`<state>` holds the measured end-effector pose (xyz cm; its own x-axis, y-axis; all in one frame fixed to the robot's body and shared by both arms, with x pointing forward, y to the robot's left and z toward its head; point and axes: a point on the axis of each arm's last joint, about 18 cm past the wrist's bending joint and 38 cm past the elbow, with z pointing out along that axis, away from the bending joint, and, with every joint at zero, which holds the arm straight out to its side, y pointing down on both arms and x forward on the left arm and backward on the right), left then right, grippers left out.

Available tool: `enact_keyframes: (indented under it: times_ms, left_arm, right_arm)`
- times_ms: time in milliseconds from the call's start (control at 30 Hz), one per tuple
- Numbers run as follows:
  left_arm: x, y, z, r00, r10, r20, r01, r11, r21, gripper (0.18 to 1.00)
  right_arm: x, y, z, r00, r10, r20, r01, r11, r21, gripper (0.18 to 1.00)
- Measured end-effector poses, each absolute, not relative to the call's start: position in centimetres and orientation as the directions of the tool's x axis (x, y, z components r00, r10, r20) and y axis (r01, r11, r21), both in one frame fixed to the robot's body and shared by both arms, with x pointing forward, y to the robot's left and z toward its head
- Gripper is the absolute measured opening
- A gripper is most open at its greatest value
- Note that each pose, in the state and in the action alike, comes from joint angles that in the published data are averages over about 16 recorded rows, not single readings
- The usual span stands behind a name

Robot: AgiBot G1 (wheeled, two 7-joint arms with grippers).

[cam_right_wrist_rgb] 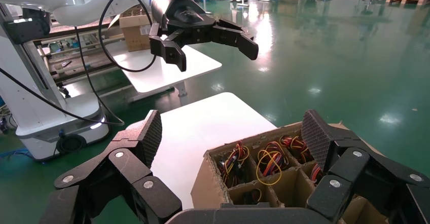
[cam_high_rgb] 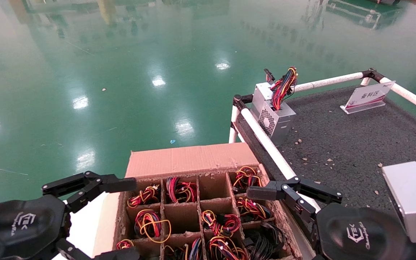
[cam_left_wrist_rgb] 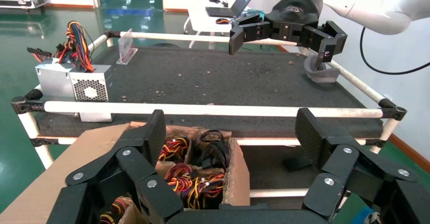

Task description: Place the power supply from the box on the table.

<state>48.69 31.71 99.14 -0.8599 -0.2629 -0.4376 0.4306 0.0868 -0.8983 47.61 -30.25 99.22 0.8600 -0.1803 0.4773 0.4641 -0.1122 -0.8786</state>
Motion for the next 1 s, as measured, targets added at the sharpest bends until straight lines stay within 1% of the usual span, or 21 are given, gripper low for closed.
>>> enact_keyframes:
  times_ms: [167,400,567,933,1000]
  left_arm:
    - [48.69,31.71,99.14,-0.860,-0.263,-0.438,0.431,0.087,-0.898,0.922]
    - [48.69,31.71,99.14,-0.860,-0.263,-0.438,0.431,0.087,-0.898,0.821]
    - [48.69,31.71,99.14,-0.860,-0.263,-0.438,0.431,0.087,-0.898,0.716]
    - [48.69,31.71,99.14,-0.860,-0.263,-0.438,0.431,0.087,-0.898,0.439]
    - [48.69,31.71,99.14,-0.860,-0.263,-0.438,0.431,0.087,-0.898,0.403]
  right_arm:
    - [47.61,-30.25,99.22,0.860,-0.180,0.477,0.464,-0.112,-0.879,1.000]
    - [47.61,-30.25,99.22,0.860,-0.180,0.477,0.464,-0.112,-0.879,1.000]
    - [47.61,-30.25,99.22,0.860,-0.180,0.477,0.464,-0.112,-0.879,1.000]
    - [47.61,-30.25,99.22,0.860,-0.180,0.477,0.464,-0.112,-0.879,1.000]
    - [47.61,-30.25,99.22,0.860,-0.180,0.477,0.464,-0.112,-0.879,1.000]
